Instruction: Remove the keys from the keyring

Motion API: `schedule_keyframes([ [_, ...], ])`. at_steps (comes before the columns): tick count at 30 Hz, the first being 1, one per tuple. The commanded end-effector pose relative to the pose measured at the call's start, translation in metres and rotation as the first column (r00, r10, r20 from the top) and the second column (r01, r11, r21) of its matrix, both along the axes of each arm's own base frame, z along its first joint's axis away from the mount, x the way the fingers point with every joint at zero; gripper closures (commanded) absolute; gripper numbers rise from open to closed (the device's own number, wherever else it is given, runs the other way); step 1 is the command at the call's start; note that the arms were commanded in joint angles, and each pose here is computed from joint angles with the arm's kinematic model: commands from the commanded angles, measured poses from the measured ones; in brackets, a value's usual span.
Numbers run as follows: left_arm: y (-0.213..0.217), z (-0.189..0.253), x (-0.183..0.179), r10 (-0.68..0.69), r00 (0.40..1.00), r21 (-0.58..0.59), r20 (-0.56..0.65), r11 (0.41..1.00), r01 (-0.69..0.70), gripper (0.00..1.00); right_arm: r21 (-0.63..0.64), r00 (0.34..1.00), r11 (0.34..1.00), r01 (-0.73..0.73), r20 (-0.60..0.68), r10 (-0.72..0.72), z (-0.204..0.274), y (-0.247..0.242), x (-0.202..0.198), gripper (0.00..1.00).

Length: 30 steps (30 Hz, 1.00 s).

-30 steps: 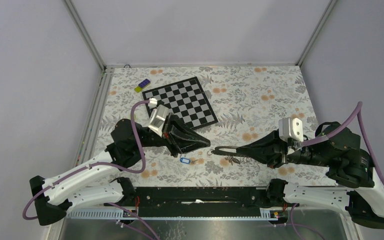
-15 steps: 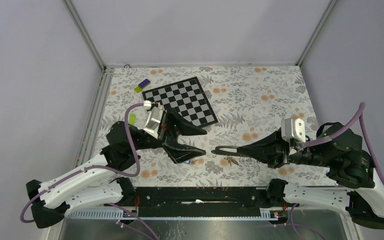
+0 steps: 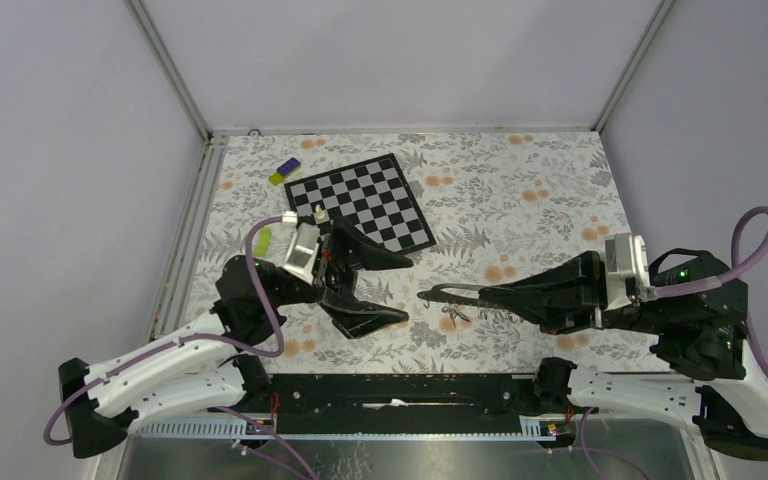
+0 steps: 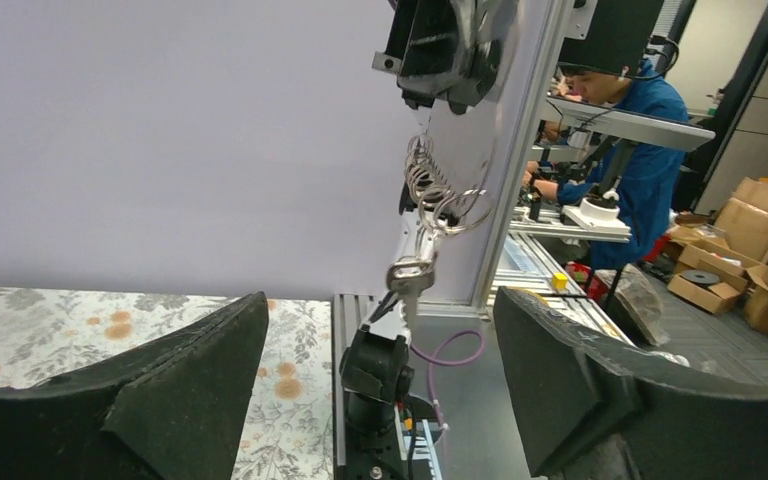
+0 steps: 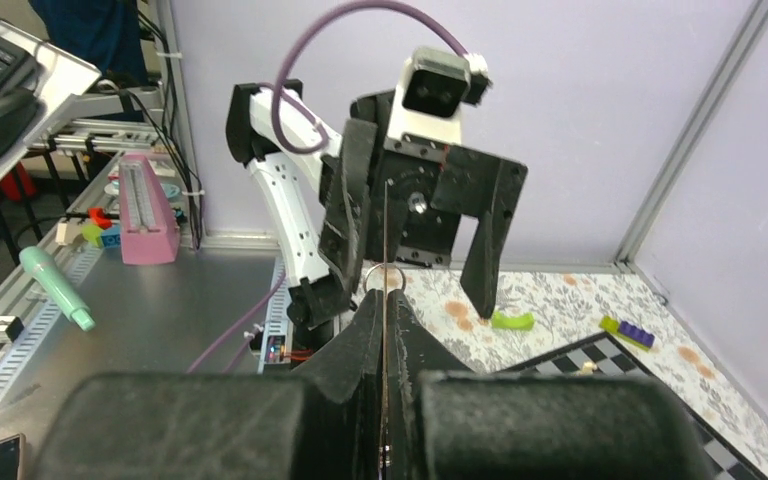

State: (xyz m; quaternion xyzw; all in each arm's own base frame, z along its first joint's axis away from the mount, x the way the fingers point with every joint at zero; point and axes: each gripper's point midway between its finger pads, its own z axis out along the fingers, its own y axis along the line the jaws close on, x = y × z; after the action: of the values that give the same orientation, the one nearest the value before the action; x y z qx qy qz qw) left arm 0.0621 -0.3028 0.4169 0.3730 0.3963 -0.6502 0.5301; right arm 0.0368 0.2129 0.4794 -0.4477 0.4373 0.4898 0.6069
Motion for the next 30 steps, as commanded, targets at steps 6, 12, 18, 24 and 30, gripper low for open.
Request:
schedule_keyframes([
  [6,-0.005,0.022,-0.013,-0.109,0.993,-0.086,0.039,0.990,0.112,0.20,0.102,0.996,0.991,-0.087,0.035,0.084,0.030,0.004,-0.014,1.00],
  [12,-0.007,0.025,-0.016,-0.140,0.989,-0.106,0.038,0.984,0.143,0.25,0.099,0.995,0.990,-0.098,0.032,0.095,0.029,0.006,-0.015,1.00],
  [18,-0.011,0.026,-0.017,-0.172,0.984,-0.114,0.038,0.978,0.175,0.32,0.093,0.994,0.990,-0.105,0.032,0.103,0.028,0.007,-0.016,1.00],
  [24,-0.017,0.024,-0.014,-0.175,0.984,-0.106,0.034,0.978,0.178,0.40,0.089,0.993,0.989,-0.114,0.032,0.112,0.027,0.008,-0.017,1.00],
  [30,-0.021,0.022,-0.007,-0.154,0.988,-0.105,0.024,0.982,0.155,0.49,0.078,0.991,0.988,-0.134,0.030,0.132,0.023,0.010,-0.020,1.00],
])
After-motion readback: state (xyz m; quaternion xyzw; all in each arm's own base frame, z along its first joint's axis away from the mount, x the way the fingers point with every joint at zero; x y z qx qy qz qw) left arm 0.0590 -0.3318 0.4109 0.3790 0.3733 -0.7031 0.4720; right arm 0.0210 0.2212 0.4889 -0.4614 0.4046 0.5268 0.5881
